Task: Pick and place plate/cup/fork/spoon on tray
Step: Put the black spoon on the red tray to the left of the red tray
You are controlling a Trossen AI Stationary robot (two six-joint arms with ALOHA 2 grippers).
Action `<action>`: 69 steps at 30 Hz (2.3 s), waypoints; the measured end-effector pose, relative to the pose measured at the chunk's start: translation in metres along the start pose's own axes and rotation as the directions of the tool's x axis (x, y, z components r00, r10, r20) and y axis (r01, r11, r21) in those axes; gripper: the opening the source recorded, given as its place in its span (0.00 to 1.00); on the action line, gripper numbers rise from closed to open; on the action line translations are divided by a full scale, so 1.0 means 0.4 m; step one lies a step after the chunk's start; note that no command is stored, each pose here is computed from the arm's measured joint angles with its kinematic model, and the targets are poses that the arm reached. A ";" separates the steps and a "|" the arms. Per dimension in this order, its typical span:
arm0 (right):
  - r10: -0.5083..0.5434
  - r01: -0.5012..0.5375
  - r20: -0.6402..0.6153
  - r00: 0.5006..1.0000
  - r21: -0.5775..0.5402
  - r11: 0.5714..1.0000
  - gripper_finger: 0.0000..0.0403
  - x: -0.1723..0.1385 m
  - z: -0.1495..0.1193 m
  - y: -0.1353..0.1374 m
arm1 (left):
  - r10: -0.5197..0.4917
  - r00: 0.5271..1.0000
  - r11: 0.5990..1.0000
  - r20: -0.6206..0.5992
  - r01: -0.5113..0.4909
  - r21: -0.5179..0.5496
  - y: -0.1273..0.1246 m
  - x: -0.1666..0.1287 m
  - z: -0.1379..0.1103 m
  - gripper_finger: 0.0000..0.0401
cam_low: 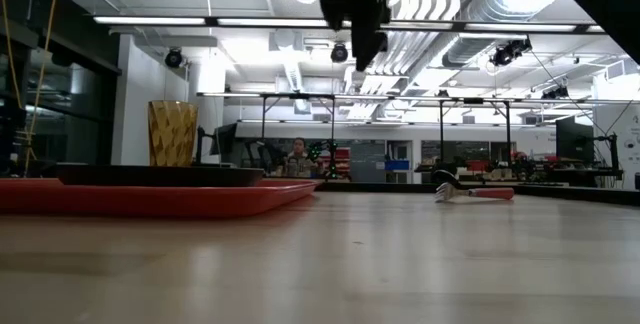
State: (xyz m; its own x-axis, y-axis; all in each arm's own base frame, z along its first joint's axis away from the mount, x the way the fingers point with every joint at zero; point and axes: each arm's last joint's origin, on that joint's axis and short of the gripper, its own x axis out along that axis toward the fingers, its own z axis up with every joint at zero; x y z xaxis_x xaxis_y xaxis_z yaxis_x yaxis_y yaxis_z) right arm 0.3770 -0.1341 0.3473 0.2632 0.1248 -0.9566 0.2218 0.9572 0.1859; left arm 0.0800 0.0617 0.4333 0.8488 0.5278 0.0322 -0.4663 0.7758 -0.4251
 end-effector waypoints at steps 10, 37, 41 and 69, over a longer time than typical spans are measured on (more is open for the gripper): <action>-0.045 0.046 0.085 0.995 -0.007 0.999 0.48 -0.091 -0.038 0.009 | -0.014 1.000 1.000 0.018 0.015 -0.016 0.001 0.025 0.006 0.49; 0.295 -0.369 0.234 0.926 0.408 0.835 0.48 0.031 -0.632 0.250 | -0.036 0.996 0.998 0.078 0.039 -0.039 -0.002 0.050 0.021 0.49; 0.374 -0.340 -0.035 0.927 0.347 0.874 0.48 0.090 -0.635 0.325 | -0.035 0.996 0.999 0.077 0.036 -0.017 -0.002 0.050 0.021 0.49; 0.023 0.322 -0.726 0.687 0.333 0.886 0.48 0.450 -0.737 0.516 | -0.048 0.997 0.997 0.066 0.043 0.066 -0.002 0.052 0.019 0.49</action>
State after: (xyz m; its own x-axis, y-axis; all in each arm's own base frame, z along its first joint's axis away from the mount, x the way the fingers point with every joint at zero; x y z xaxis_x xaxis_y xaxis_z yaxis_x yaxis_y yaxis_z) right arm 0.1935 0.1628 0.1473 -0.4958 0.2972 -0.8160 0.5936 0.8018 -0.0686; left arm 0.0960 0.0746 0.4413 0.8517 0.5118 0.1122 -0.4445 0.8192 -0.3624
